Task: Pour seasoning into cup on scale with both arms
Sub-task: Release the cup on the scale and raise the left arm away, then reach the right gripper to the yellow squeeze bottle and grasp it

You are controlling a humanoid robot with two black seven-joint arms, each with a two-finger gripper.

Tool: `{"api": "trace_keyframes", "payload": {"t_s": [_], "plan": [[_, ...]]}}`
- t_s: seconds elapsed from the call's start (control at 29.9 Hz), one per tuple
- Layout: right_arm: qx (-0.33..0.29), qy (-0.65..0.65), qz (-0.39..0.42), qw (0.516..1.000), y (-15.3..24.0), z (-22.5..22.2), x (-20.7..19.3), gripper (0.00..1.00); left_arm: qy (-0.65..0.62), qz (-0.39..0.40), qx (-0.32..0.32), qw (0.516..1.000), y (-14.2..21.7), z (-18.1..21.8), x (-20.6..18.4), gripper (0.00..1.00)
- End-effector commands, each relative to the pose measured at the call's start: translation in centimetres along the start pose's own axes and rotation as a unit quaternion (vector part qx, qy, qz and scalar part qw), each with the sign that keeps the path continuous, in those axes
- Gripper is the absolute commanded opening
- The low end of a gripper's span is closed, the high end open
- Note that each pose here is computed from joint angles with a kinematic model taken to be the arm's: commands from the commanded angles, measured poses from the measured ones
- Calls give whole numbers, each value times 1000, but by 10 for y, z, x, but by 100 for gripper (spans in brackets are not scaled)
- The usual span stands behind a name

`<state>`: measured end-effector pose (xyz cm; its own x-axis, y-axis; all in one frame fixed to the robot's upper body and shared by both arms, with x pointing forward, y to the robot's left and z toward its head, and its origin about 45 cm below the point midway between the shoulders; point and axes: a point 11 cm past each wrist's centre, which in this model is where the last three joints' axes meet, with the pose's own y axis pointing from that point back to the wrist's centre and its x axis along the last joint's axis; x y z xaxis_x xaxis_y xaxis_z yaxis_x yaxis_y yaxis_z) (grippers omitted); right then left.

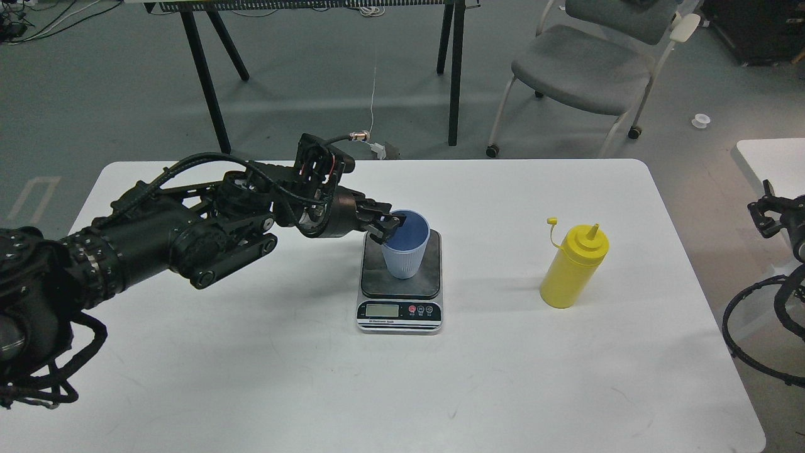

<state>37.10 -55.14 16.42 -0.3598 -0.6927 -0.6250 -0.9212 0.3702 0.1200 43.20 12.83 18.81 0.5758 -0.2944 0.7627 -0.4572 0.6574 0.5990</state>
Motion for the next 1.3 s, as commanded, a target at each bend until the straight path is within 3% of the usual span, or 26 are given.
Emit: {"api": "trace_keyframes", "payload": {"t_s": [0.0,0.2,0.3,0.47,0.64,0.77,0.9,1.27], "plan": [[-1,14,19,1000,13,-12,26,100,101,70,-26,992,12,1,38,87],[-76,-1,-1,997,62,23,54,99,298,190,-81,932,45,-14,96,97],[-128,-39,-53,990,90,53,32,99,443,278,-146,840,67,-22,129,99],[-190,-96,-131,968,128,84,-20,99,554,353,-214,723,95,-37,157,99],[-239,-162,-130,948,174,135,-31,99,612,436,-261,606,142,-72,184,99],[-253,-212,-111,937,197,173,-34,99,659,474,-262,522,168,-107,184,100],[-263,-251,-105,926,212,201,-47,99,683,473,-263,491,172,-116,180,100],[-255,-312,-108,909,207,240,-84,99,681,477,-261,490,176,-119,178,100]]}}
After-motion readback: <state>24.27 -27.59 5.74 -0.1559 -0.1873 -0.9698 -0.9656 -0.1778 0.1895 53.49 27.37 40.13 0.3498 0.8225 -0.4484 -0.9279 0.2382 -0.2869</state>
